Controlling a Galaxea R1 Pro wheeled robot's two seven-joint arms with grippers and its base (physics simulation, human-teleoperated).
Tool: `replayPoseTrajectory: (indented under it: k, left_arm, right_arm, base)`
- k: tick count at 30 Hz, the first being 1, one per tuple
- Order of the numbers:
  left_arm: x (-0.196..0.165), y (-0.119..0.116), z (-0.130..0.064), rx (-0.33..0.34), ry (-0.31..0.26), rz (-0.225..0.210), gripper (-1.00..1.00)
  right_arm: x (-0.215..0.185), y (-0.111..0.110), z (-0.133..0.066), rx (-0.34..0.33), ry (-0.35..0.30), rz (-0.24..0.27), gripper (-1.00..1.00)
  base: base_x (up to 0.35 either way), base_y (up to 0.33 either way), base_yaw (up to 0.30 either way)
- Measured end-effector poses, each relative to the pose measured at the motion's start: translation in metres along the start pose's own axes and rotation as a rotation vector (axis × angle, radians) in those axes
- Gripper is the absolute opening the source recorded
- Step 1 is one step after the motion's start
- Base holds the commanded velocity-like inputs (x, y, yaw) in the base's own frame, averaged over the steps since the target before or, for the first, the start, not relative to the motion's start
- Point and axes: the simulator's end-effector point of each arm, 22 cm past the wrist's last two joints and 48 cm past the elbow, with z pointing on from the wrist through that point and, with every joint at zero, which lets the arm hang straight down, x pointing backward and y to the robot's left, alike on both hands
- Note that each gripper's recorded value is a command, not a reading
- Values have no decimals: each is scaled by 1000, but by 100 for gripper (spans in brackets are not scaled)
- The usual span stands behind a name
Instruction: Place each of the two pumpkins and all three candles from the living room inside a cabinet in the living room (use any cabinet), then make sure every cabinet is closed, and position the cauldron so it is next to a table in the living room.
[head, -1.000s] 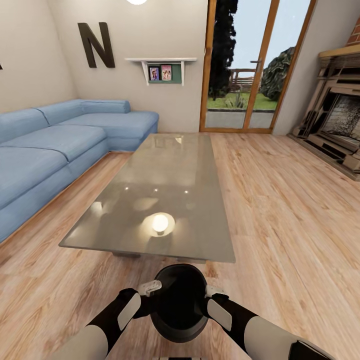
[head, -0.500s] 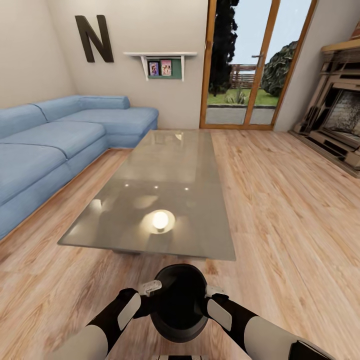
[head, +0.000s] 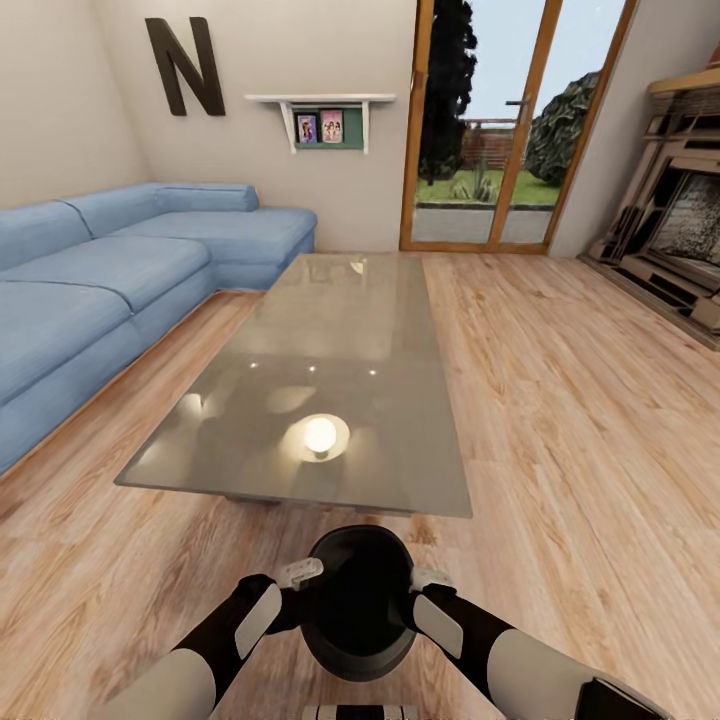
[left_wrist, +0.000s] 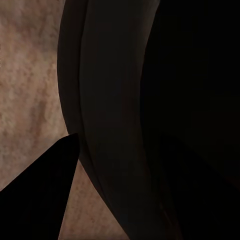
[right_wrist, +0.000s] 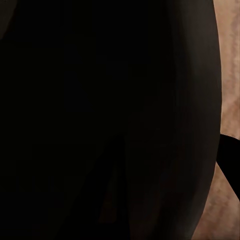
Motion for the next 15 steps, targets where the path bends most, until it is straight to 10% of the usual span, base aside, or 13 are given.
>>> replayPoseTrajectory:
  k: [7,8,15]
  left_arm:
    - [0,0,0,0,0,0,-100]
    - [0,0,0,0,0,0,-100]
    - [-3,-1,2,2,9,12,-100]
  right_arm:
    - [0,0,0,0,0,0,-100]
    - [0,0,0,0,0,0,100]
    - [4,-2,6,-4,6,-1,100]
  base:
    - [0,0,0]
    - [0,0,0]
    - [0,0,0]
